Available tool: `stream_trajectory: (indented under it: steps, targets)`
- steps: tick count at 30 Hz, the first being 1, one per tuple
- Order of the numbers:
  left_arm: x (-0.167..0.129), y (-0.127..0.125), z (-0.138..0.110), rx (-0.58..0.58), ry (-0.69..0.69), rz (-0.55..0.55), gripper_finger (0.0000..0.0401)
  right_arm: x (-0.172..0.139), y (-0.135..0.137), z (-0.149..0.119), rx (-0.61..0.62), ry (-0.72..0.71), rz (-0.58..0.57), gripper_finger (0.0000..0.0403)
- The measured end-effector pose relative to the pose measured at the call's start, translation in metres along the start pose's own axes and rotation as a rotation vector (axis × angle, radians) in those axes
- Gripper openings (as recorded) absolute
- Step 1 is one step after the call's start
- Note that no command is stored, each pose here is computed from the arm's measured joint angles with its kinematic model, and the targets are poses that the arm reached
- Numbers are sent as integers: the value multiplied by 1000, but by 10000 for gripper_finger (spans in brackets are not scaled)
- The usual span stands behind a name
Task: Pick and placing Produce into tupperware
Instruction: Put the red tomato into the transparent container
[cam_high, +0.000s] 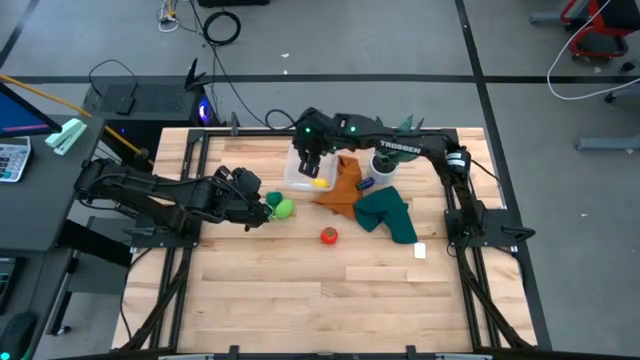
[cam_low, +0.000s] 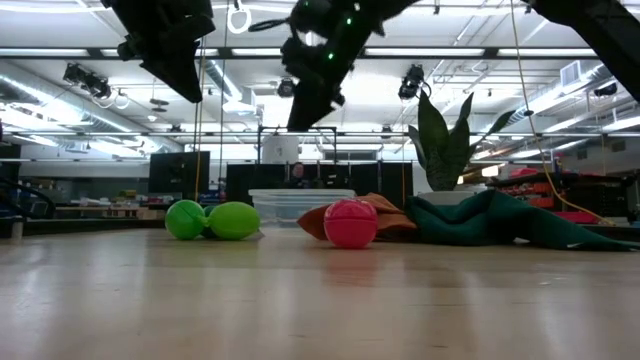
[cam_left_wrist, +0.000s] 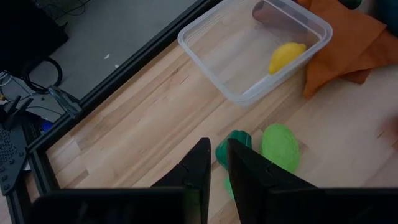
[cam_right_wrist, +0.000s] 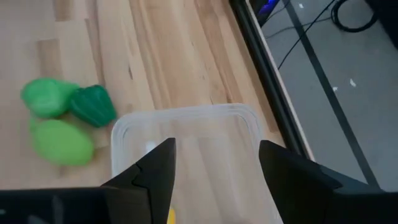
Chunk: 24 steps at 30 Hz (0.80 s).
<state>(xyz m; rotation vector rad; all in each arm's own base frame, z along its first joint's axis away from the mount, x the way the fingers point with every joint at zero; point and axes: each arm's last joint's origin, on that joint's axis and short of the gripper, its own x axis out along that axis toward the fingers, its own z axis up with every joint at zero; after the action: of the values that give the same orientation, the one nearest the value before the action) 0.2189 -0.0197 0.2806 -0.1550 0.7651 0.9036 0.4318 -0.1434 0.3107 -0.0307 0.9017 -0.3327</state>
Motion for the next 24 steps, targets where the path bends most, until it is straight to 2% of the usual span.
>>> stream_trajectory:
  steps: [5, 11, 19, 24]
  targets:
    - [0, 0, 0, 9, 0, 0, 68, -33, 14, 7, -41, 83, 62, 193]
    - [0, 0, 0, 9, 0, 0, 65, -72, 42, 0, -112, 211, 122, 193]
    - [-3, -2, -2, 73, 0, -16, 71, -123, 84, -9, -57, 218, 170, 193]
    - [-8, -6, -6, 110, -7, -43, 73, -153, 106, -16, -27, 195, 123, 193]
